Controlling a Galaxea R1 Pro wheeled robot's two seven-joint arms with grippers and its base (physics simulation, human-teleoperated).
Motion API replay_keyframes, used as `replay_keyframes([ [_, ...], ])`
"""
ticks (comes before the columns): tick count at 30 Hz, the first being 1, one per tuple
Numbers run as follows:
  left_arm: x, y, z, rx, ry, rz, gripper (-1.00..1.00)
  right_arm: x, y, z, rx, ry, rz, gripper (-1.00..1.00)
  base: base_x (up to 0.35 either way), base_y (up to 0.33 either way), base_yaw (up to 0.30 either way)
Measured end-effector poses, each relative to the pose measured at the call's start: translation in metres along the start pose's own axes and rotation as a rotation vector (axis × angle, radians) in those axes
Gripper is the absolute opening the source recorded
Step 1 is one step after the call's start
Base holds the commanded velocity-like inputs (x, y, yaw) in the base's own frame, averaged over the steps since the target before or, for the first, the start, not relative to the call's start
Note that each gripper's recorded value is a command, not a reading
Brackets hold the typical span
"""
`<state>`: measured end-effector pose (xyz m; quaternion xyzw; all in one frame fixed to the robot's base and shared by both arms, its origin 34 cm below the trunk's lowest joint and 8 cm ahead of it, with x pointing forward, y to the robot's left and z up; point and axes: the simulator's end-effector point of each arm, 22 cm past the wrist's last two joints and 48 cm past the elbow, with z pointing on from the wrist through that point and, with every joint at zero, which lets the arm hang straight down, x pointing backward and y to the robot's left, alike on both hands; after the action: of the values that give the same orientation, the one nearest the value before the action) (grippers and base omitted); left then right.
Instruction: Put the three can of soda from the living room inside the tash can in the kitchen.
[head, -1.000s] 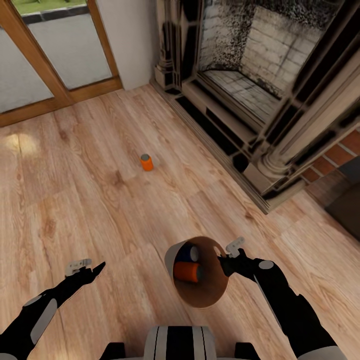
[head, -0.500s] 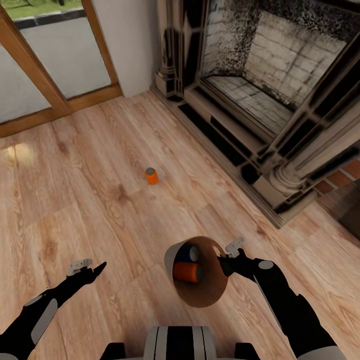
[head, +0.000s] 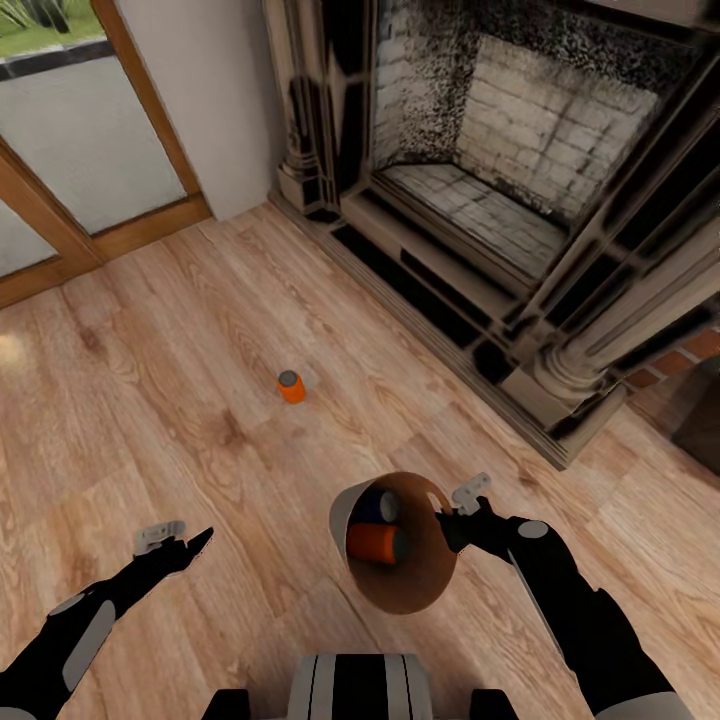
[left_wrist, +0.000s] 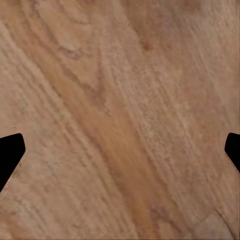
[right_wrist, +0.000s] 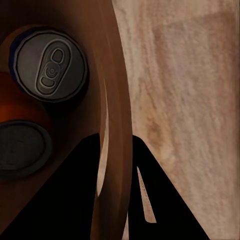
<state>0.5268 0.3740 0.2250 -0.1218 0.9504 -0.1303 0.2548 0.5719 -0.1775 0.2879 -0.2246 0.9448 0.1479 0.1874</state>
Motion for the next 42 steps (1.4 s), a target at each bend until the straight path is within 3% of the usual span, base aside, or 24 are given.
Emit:
replay_keyframes([
  [7,-0.002,-0.002,-0.001,0.004,-0.002,0.001,1.00,-0.003,-0.002,-0.002,0.004,-0.006,0.001,-1.00,0.231,0.254,-0.228],
  [16,0.004,-0.022,0.002,0.063,0.012,0.023,1.00,-0.005,-0.001,-0.004,0.003,-0.011,0.002,-1.00,0.081,0.103,-0.115],
  [28,0.004,-0.024,0.002,0.069,0.013,0.024,1.00,-0.006,0.000,-0.003,0.001,-0.014,0.005,-1.00,-0.228,0.154,-0.112],
  [31,0.003,-0.024,0.001,0.070,0.012,0.026,1.00,-0.009,-0.001,-0.005,-0.008,-0.029,0.033,-1.00,-0.249,0.221,-0.244],
  [37,0.002,-0.027,0.001,0.079,0.018,0.041,1.00,-0.009,-0.018,-0.012,0.017,-0.040,0.062,-1.00,-0.214,0.248,-0.250],
  [38,0.004,-0.029,0.002,0.084,0.025,0.050,1.00,-0.007,-0.026,-0.015,0.020,-0.041,0.092,-1.00,-0.204,0.256,-0.249],
  [40,0.005,-0.031,0.002,0.088,0.030,0.056,1.00,-0.008,-0.045,-0.021,0.067,-0.051,0.091,-1.00,-0.203,0.257,-0.248],
  [42,0.006,-0.032,0.002,0.090,0.032,0.059,1.00,-0.006,-0.049,-0.023,0.065,-0.049,0.106,-1.00,-0.199,0.258,-0.247],
])
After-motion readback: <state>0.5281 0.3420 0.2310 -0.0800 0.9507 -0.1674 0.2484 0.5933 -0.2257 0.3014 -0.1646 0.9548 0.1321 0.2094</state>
